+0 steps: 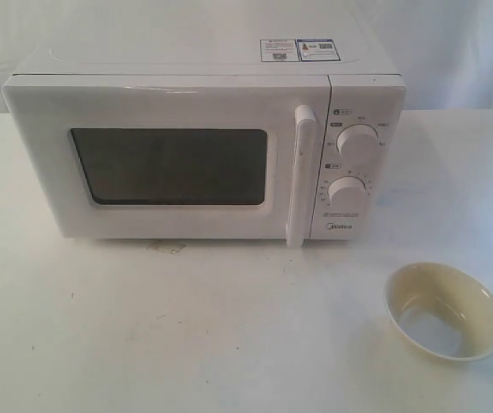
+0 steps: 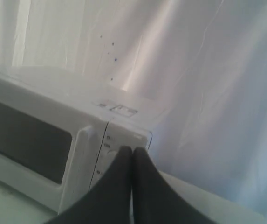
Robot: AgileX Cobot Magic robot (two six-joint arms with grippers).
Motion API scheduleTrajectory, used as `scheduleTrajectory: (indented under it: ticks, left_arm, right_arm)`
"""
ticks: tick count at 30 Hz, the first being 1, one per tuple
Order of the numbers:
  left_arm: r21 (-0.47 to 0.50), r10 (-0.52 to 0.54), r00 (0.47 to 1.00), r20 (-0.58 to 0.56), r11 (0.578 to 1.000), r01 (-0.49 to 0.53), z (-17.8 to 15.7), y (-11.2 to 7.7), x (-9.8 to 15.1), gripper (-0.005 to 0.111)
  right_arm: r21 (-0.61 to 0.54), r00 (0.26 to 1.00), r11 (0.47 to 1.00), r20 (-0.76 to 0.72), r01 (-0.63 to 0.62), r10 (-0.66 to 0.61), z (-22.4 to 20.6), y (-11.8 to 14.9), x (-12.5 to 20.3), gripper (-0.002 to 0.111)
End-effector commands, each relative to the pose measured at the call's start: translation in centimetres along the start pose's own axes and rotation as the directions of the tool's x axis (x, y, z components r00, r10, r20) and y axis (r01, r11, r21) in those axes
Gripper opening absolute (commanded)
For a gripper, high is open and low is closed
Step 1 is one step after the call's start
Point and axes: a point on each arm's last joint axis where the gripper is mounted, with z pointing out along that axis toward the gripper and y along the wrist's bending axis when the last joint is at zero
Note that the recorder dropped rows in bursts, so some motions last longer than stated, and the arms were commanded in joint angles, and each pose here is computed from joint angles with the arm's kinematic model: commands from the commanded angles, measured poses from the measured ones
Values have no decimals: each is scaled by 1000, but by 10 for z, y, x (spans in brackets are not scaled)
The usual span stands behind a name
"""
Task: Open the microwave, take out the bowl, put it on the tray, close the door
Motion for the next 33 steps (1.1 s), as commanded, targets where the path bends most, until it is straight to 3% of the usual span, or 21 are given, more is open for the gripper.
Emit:
scheduleTrajectory:
  ticks: [1, 7, 10, 18, 33]
  left_arm:
    - [12, -13, 1000, 5, 1000, 13, 0, -1, 1, 0]
    - [10, -12, 1000, 8, 1000, 12, -1, -2, 1, 0]
    - [10, -12, 1000, 8, 1000, 12, -1, -2, 1, 0]
    - [10, -12, 1000, 8, 1000, 12, -1, -2, 1, 0]
    - [10, -12, 1000, 8, 1000, 12, -1, -2, 1, 0]
  right_arm:
    - [29, 1000, 1000, -23, 7, -7, 11, 6, 40, 0]
    - [24, 987, 996, -139, 82, -78, 21, 18, 110, 0]
    - [-9, 969, 996, -229, 90, -90, 20, 20, 120, 0]
    - [58, 957, 998, -288, -16, 32, 18, 16, 126, 0]
    - [51, 938, 999, -345, -4, 21, 17, 17, 131, 0]
